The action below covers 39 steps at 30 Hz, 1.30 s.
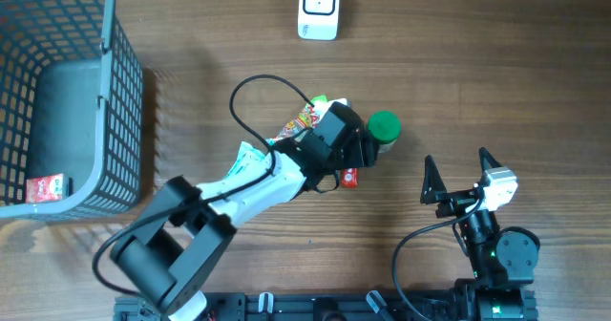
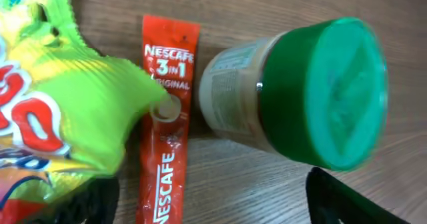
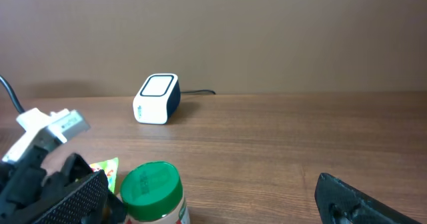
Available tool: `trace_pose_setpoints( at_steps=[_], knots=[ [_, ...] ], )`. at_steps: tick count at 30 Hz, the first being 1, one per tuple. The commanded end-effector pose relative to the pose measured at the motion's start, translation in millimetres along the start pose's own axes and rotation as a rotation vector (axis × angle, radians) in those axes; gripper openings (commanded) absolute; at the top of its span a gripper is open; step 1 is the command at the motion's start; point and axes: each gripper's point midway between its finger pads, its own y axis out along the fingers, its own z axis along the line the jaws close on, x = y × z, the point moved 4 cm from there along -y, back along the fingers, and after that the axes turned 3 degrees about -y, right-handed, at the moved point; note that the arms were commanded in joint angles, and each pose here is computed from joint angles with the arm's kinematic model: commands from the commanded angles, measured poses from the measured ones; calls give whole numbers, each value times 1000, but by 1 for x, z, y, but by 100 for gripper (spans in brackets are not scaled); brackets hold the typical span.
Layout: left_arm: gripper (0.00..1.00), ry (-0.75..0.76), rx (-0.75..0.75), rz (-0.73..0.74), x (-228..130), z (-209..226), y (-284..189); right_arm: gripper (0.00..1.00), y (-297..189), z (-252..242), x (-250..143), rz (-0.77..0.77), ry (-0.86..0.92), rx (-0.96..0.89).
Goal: Scan the item barcode
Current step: 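Place the Nescafe sachet between the candy bag and the jar, then reach into the basket and grasp the red wipes pack with left gripper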
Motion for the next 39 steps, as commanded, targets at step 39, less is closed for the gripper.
trace_pose_setpoints(
  at_steps=[39],
  knots=[
    [100, -1235, 991, -520, 119, 411, -357, 100, 0, 0, 0, -1, -9, -5]
  ],
)
